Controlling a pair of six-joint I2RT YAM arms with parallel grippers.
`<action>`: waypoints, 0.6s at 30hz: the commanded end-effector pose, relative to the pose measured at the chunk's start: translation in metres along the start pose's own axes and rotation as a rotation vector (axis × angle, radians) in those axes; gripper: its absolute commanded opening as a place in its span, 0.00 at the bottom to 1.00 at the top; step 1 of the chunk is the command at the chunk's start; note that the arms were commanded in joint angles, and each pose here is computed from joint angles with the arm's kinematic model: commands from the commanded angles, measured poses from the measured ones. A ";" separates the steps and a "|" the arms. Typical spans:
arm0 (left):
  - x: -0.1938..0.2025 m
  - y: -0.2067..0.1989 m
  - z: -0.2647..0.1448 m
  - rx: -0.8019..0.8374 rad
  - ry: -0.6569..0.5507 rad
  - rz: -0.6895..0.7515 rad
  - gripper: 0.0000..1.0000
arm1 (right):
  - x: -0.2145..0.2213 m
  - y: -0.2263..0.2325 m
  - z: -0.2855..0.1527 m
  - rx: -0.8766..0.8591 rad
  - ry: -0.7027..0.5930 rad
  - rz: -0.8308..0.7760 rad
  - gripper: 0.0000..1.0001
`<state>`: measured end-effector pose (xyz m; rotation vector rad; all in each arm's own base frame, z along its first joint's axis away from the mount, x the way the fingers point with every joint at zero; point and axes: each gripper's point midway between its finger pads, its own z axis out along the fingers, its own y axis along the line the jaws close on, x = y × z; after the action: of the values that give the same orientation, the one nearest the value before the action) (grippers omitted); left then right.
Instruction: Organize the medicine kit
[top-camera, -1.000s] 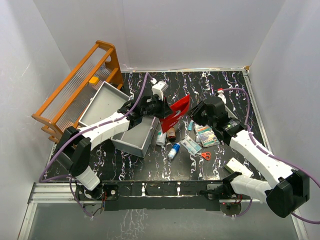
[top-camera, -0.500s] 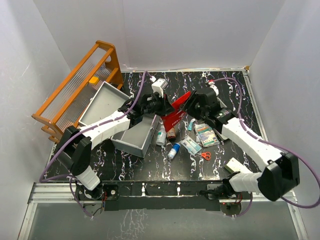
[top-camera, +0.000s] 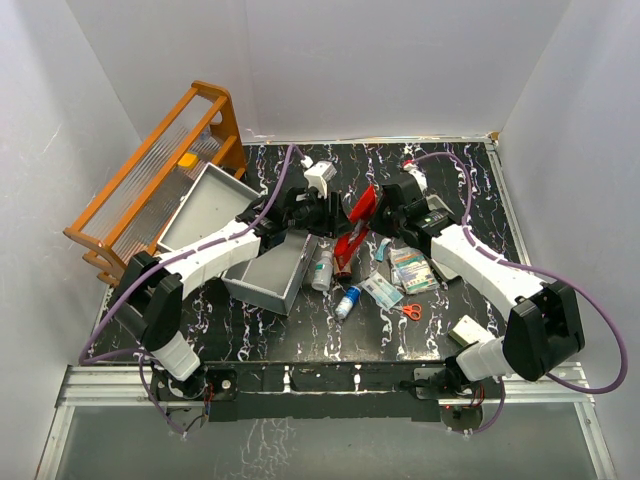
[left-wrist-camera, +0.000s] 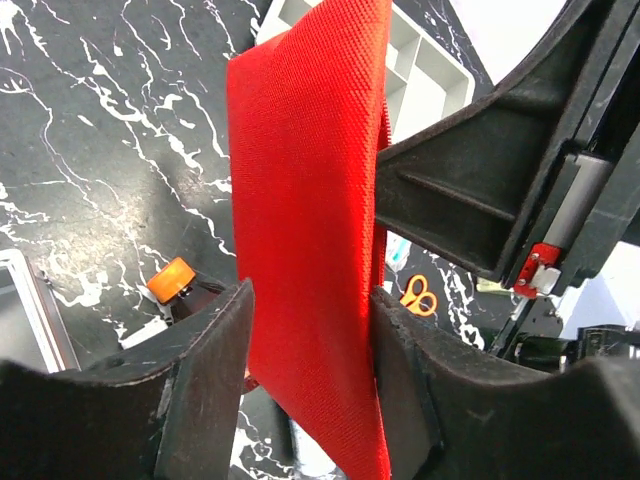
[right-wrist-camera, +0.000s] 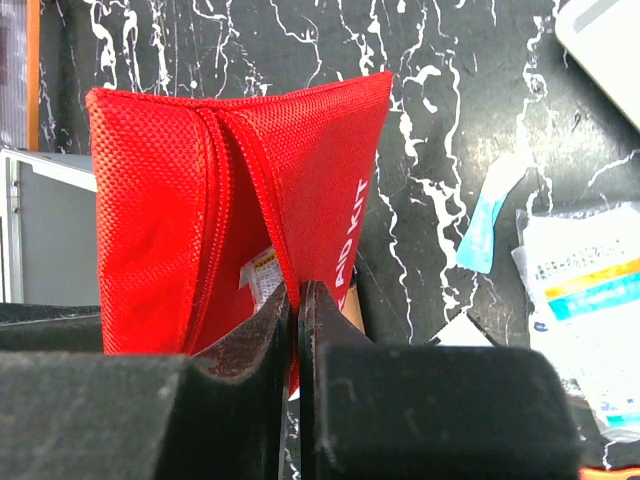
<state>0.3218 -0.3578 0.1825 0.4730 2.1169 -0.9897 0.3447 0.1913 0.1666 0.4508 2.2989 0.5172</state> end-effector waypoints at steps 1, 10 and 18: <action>-0.025 -0.023 -0.015 0.039 -0.014 -0.022 0.50 | -0.033 0.029 -0.013 -0.121 -0.111 -0.121 0.00; -0.027 -0.020 0.006 0.029 0.058 -0.036 0.33 | -0.031 0.043 -0.012 -0.201 -0.099 -0.201 0.00; -0.018 -0.015 0.005 0.007 0.118 0.008 0.34 | -0.033 0.049 -0.007 -0.211 -0.093 -0.177 0.00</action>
<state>0.3320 -0.3749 0.1839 0.4960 2.2325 -0.9968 0.3509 0.2062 0.1792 0.1718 2.2555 0.5654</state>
